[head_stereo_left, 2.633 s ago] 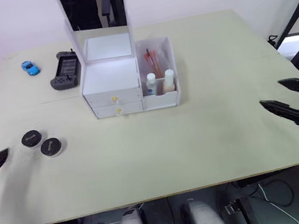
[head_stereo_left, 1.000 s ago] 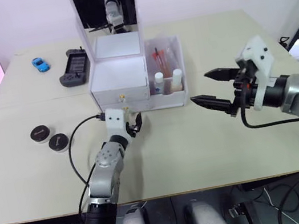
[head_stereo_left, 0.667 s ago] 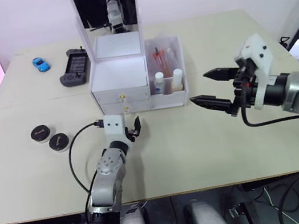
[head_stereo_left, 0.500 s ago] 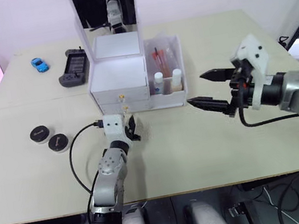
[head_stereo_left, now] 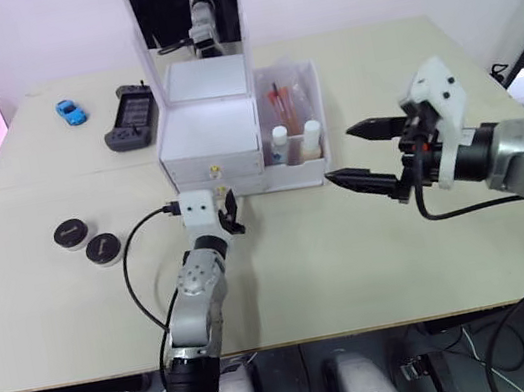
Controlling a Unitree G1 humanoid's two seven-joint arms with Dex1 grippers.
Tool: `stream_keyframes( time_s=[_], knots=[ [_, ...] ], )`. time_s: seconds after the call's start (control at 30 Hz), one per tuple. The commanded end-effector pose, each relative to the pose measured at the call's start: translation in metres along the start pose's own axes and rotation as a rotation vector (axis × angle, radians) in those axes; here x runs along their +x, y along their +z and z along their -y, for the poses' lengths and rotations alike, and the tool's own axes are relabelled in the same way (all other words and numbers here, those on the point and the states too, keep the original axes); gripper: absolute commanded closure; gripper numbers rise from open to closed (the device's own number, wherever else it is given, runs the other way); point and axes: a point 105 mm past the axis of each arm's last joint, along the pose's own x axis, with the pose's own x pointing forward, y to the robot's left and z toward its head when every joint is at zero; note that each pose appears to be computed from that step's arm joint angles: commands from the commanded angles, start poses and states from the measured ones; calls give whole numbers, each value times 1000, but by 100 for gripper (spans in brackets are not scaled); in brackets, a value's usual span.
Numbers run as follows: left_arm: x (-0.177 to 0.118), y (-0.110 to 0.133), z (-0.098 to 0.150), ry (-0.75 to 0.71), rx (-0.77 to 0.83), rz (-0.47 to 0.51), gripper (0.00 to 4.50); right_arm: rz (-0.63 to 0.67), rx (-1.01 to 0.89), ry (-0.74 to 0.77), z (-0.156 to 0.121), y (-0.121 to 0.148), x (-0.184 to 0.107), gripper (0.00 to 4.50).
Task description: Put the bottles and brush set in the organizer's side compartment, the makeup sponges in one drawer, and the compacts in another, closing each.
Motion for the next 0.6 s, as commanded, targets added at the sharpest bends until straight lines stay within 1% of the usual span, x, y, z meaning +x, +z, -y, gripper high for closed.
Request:
stream_keyframes(
  time_s=[0.03,0.1,0.13,0.17,0.2,0.33,0.47,0.6],
  knots=[
    [4,10,2,-7,-16,50,257,22,-45,-21,3,11,-4,0],
    [6,14,4,-17,-21,71,313,21,-49,-23,4,11,-4,0],
    [6,15,5,-23,-21,74,347,21,-49,-24,4,11,-4,0],
    [6,14,6,-28,-20,74,399,21,-50,-24,4,11,-4,0],
    [5,14,6,-33,-21,72,423,21,-51,-25,5,11,-4,0],
    [0,14,5,-55,-5,65,422,19,-51,-25,5,10,-3,0],
    [-16,11,6,-115,-3,43,422,17,-49,-9,3,9,-2,0],
    [-40,10,-1,-155,25,4,422,6,-45,12,2,5,0,0]
  ],
)
